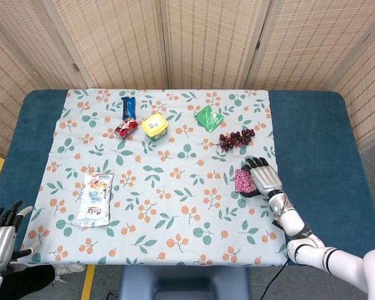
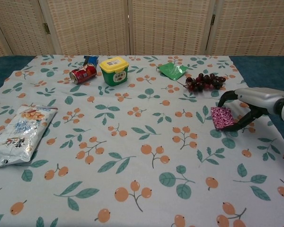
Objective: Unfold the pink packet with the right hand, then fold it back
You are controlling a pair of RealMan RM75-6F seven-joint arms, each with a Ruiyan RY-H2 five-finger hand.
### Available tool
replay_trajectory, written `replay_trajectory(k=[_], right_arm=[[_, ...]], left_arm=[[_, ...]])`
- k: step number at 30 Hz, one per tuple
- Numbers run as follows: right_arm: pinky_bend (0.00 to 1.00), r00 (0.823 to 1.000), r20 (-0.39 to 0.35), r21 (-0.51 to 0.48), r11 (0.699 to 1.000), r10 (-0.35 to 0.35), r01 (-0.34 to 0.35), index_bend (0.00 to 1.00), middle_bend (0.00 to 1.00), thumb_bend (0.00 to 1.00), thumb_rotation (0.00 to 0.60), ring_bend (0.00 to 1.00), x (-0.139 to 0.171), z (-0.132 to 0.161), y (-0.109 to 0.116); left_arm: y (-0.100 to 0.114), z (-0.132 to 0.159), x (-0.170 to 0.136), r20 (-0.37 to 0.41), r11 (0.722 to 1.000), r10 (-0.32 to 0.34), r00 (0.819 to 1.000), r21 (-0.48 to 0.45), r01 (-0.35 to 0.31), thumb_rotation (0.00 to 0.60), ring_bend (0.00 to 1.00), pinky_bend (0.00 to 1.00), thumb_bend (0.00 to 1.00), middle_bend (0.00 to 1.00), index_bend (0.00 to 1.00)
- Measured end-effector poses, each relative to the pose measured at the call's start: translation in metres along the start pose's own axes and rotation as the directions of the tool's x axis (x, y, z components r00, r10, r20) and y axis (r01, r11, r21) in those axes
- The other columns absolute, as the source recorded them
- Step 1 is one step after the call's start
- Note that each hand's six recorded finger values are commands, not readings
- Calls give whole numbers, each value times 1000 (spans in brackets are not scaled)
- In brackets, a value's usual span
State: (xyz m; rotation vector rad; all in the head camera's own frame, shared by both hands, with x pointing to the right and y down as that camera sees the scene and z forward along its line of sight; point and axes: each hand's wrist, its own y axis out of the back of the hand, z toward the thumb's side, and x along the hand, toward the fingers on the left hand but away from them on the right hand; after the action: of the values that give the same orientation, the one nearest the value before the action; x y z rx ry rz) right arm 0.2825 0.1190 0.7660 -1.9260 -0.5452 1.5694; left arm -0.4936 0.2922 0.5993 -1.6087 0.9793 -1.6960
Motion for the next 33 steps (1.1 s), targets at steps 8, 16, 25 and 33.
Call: replay_trajectory(k=[8,16,25,33], right_arm=[[0,1000,0,3,1000,-1,1,194,107,245,415,0,2,-2,0],[0,1000,2,6,1000,-4,4,180,107,244,416,0,4,-3,0],[0,1000,1,4,1000,-17,17,163,107,244,413,0,7,-2,2],[0,990,2,-15,990,-143,143,155,111,245,542,0,36,-11,26]], left_arm=[[0,1,1,1,1000,-2,1000,1,2,600,166,0,215,87,192],[-1,1,1,1,1000,-3,1000,0,3,600,166,0,215,88,192],[-1,0,0,-1,1000,-1,1000,-1,1,600,166,0,215,87,192],[4,2,6,9,1000,17,1000,1,-17,600,164,0,215,87,192]])
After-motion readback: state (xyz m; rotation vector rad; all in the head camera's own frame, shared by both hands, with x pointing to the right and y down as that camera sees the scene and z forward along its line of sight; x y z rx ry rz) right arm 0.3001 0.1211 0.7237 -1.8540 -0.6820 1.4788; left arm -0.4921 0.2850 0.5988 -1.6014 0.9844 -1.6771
